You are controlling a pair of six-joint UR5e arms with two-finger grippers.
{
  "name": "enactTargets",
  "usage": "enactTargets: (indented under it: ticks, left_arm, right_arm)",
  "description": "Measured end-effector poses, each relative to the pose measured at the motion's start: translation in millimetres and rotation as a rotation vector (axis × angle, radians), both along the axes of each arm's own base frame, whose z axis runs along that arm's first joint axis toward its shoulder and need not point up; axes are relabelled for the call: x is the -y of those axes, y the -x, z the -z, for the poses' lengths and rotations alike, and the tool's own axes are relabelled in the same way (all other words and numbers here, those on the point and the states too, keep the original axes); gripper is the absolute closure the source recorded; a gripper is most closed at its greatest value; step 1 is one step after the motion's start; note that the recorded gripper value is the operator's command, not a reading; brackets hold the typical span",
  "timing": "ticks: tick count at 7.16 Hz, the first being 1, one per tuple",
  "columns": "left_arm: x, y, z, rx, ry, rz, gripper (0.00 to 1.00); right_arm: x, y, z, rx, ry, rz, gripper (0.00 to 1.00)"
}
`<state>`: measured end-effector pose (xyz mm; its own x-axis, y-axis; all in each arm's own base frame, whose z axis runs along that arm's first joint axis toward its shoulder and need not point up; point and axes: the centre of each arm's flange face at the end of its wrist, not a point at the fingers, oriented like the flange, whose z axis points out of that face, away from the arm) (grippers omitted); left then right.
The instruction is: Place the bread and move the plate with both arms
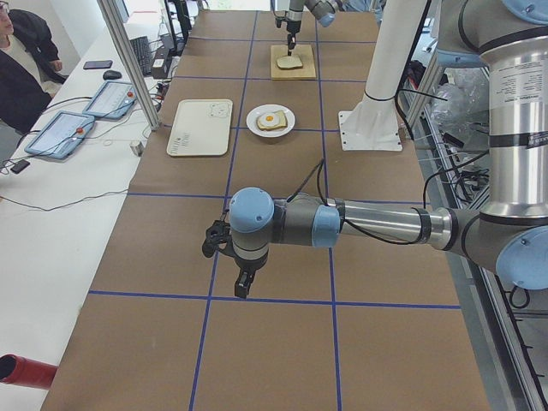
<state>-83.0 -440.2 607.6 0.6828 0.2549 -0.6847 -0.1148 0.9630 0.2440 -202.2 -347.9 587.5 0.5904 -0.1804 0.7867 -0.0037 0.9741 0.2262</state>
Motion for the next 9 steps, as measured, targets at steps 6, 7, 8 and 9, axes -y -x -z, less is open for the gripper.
enactTargets:
  ticks: [6,7,8,9]
  left_arm:
    - [0,0,0,0.000,0.000,0.000,0.01]
    - [0,0,0,-0.001,0.001,0.000,0.01]
    - [0,0,0,0.000,0.001,0.000,0.01]
    - [-1,0,-1,-0.001,0.003,0.000,0.01]
  right_arm:
    - [15,-29,28,0.098,0.018,-0.005,0.68]
    - [13,-30,23,0.087,0.022,-0.004,0.48]
    - [9,-30,15,0.068,0.031,-0.013,0.36]
    - [6,-25,8,0.043,0.047,-0.036,0.34]
